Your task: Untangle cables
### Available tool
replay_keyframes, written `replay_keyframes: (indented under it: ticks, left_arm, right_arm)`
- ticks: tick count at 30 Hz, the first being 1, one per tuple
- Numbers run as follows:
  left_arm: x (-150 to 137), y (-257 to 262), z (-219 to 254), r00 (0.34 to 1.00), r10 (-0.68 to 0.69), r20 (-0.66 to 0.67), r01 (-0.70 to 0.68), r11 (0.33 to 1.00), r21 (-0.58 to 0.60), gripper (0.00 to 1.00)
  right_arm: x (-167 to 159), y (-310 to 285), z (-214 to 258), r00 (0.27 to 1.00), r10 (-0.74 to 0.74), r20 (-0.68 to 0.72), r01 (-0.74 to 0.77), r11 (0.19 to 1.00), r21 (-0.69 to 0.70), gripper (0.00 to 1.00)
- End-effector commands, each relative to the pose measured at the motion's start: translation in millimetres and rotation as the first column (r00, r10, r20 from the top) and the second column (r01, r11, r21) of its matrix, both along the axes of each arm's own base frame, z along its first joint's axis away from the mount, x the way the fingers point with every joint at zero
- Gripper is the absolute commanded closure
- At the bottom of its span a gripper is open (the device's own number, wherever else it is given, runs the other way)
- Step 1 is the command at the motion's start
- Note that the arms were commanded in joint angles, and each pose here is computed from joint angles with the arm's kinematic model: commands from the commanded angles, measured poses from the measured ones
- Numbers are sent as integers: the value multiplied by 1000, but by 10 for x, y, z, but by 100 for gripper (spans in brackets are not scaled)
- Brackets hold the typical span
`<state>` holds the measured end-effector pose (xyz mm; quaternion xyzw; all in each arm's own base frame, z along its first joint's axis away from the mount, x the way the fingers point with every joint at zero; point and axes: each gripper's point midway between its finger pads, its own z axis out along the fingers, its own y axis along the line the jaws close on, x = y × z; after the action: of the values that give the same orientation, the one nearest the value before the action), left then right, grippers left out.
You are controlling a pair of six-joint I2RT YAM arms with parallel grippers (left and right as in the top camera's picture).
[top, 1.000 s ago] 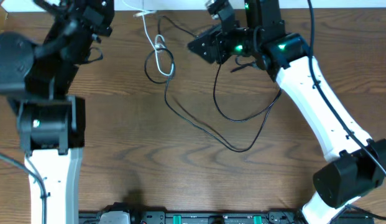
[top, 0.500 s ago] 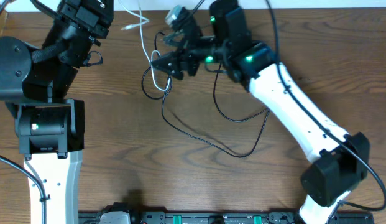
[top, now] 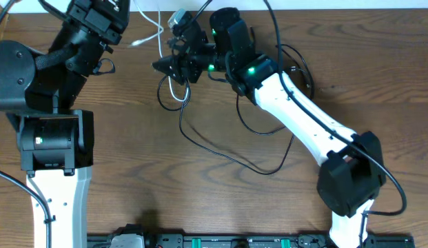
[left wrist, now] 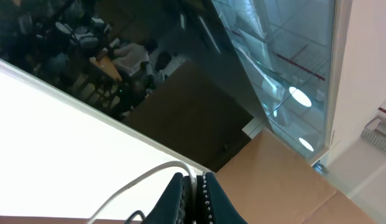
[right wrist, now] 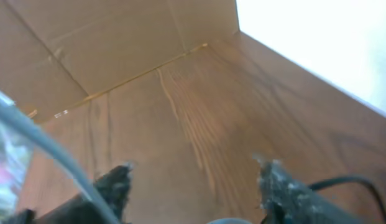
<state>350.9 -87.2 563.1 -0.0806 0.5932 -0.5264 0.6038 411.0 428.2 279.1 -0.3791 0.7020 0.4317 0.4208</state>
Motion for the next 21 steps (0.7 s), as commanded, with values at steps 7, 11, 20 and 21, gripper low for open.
replay_keyframes:
  ticks: [7,11,20,21]
  left_arm:
    - [86,38,-223,997,79,-7,-77,983,168,93]
    - [335,366,-808,937,303,-176,-241,922,303,92]
    - [565,770,-1954,736,530,-422,-240,786,569,93]
    - [576,775,-2019,725,533,-436,-229,784,577,93]
  right_arm:
    - [89,-126,102,992,-72,-105,76,997,35,99]
    - [187,-491,204,980,-149,-133,150,989,-5,99]
    - [209,-1470,901,941,-335,-39,334,942,-23,99]
    - [194,-1571,1004,934,-357,-25,357,934,-13,99]
